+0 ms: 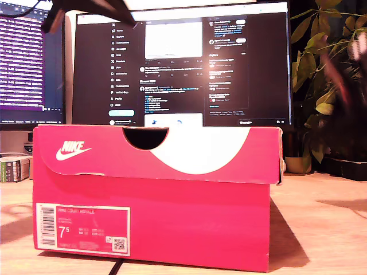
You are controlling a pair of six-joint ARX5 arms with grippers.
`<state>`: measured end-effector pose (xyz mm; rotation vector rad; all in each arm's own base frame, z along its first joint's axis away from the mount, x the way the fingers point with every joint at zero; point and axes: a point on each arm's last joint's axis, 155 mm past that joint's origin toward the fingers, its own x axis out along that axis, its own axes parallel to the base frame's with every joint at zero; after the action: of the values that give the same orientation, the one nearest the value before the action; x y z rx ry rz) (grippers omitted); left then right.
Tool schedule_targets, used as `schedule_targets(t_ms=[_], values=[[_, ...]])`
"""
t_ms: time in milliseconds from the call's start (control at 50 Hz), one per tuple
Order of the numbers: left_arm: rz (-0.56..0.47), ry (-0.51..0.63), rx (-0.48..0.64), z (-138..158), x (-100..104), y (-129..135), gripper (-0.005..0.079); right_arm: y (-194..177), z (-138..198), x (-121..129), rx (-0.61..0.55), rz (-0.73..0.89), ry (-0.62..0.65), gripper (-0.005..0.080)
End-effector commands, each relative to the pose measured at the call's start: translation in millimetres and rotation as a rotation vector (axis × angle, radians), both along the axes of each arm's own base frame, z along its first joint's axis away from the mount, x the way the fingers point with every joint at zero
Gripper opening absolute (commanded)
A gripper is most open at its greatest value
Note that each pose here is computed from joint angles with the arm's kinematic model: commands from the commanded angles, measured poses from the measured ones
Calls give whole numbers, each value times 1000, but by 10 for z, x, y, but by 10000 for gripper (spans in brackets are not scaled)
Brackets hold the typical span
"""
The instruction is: Close the red shoebox by pushing the lid with your left arm and holding the box in place with your right arm
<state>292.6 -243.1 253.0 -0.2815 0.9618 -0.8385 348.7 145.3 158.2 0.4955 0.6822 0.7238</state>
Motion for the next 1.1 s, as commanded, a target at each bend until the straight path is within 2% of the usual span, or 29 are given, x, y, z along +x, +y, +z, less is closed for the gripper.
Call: schedule_targets(t_ms=[0, 200, 540, 620, 760, 860, 1080], values=[[-13, -22, 6, 20, -13, 9, -19, 210, 118, -67, 30, 62, -5, -12], [-15, -38, 22, 7, 1, 25, -19, 554, 96, -195, 1, 122, 10, -13], [-38, -59, 51, -33, -1, 85, -19, 600, -603, -369, -195, 152, 156, -12], [-34, -60, 64, -52, 8, 119, -19, 597, -672, -392, -222, 164, 161, -12], [-36, -137, 110, -28, 74, 201, -19, 641, -500, -328, -209, 174, 73, -12], [6, -211, 141, 75, 163, 338, -19, 607, -310, -298, -214, 156, 2, -12], [118, -340, 171, 289, 331, 804, -19, 264, 69, -141, -371, 10, -200, -12]])
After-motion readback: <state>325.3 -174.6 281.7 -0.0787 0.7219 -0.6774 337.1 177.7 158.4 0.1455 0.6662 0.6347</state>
